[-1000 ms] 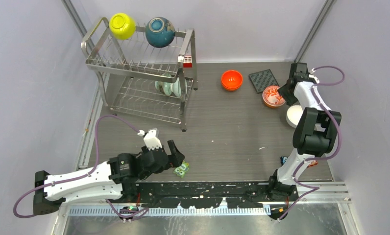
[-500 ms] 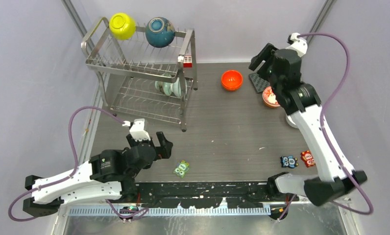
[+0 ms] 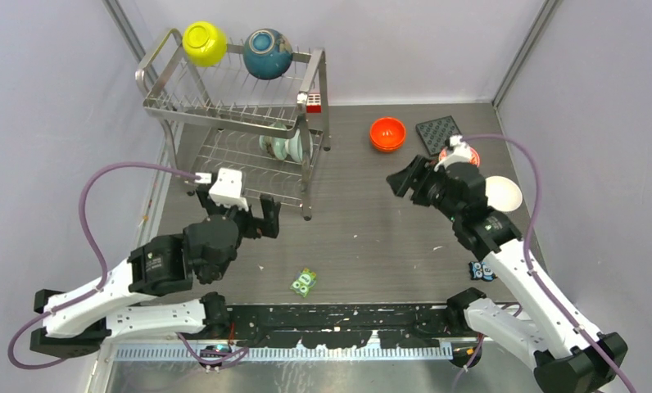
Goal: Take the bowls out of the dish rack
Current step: Adjust the dish rack at the center of the board.
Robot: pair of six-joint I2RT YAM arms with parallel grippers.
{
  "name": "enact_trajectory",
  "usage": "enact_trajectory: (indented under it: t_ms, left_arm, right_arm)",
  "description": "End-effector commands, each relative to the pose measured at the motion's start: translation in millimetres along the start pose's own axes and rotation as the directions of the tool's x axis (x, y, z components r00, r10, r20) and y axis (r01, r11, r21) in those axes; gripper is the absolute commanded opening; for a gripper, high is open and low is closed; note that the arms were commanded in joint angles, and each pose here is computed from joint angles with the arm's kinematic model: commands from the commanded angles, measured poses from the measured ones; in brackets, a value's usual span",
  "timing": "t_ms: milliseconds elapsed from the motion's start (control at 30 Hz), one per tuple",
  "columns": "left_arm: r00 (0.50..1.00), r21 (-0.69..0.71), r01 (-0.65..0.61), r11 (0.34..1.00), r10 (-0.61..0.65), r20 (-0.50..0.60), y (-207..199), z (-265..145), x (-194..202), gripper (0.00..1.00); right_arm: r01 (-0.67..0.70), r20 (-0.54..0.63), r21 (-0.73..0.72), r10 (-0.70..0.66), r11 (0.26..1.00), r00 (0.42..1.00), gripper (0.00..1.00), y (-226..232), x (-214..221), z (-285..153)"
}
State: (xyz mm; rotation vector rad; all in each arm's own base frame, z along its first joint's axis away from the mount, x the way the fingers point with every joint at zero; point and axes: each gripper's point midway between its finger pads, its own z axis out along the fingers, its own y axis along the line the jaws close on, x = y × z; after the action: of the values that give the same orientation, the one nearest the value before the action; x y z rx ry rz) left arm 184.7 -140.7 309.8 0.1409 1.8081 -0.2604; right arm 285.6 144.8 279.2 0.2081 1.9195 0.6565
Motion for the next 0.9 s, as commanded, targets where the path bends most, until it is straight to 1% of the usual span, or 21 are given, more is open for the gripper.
enact_trajectory:
  t_ms: [0,67,167,267,333,400,467,533,600,700,767,800,833,867]
  left_arm:
    - [0.985,-0.007,-0.085,0.996,0.085,0.152,-16.7,0.5,-85.1,0.98]
    - [0.979,-0.008,-0.113,0.994,0.113,0.167,-27.0,4.1,-111.7,0.98]
    - [0.979,-0.002,-0.128,0.992,0.126,0.161,-36.2,18.0,-134.0,0.98]
    - [0.988,0.016,-0.05,0.999,0.047,0.147,-37.2,34.7,-147.3,0.98]
    - [0.99,0.024,0.02,1.0,-0.024,0.138,-30.1,42.9,-152.1,0.99]
    - [0.989,0.063,0.088,0.994,-0.095,0.112,-32.5,44.4,-146.6,0.98]
    - [0.989,0.127,0.127,0.984,-0.136,0.065,-42.2,42.0,-130.9,0.97]
    - [0.986,0.159,0.166,0.973,-0.168,-0.005,-46.6,38.7,-105.2,0.96]
    - [0.983,0.2,0.179,0.963,-0.164,-0.088,-51.7,34.3,-73.8,0.95]
    - [0.97,0.258,0.196,0.946,-0.148,-0.194,-59.3,25.0,-25.5,0.95]
    - [0.966,0.29,0.193,0.937,-0.13,-0.222,-65.3,20.4,2.4,0.95]
    - [0.969,0.308,0.188,0.933,-0.123,-0.216,-69.6,19.5,11.4,0.95]
    - [0.972,0.315,0.161,0.935,-0.095,-0.215,-72.1,21.5,27.3,0.96]
    - [0.979,0.328,0.127,0.936,-0.066,-0.191,-75.5,24.0,33.8,0.97]
  right_arm:
    - [-0.125,-0.045,-0.125,0.12,0.984,0.992,0.75,11.5,30.8,-3.6]
    - [-0.159,-0.066,-0.136,0.151,0.978,0.986,0.75,9.6,41.8,-4.1]
    - [-0.173,-0.099,-0.164,0.158,0.971,0.982,0.75,12.7,51.0,-6.2]
    - [-0.176,-0.117,-0.174,0.157,0.969,0.981,0.75,12.7,58.3,-7.0]
    - [-0.188,-0.129,-0.169,0.167,0.967,0.977,0.75,9.6,66.8,-4.7]
    - [-0.209,-0.147,-0.183,0.184,0.961,0.972,0.75,11.1,73.4,-2.3]
    - [-0.22,-0.197,-0.2,0.181,0.955,0.964,0.74,15.3,82.8,0.4]
    - [-0.224,-0.25,-0.211,0.169,0.951,0.953,0.73,20.0,90.8,3.7]
    - [-0.221,-0.271,-0.224,0.157,0.949,0.95,0.73,22.4,94.1,6.2]
    - [-0.209,-0.269,-0.237,0.143,0.949,0.952,0.73,23.2,95.2,8.7]
    - [-0.2,-0.264,-0.231,0.137,0.952,0.955,0.73,21.3,95.3,11.4]
    - [-0.196,-0.262,-0.224,0.134,0.955,0.956,0.73,19.5,96.2,13.0]
    - [-0.194,-0.262,-0.217,0.134,0.957,0.956,0.73,18.0,97.0,14.6]
    - [-0.194,-0.263,-0.212,0.136,0.958,0.955,0.73,16.9,98.1,16.2]
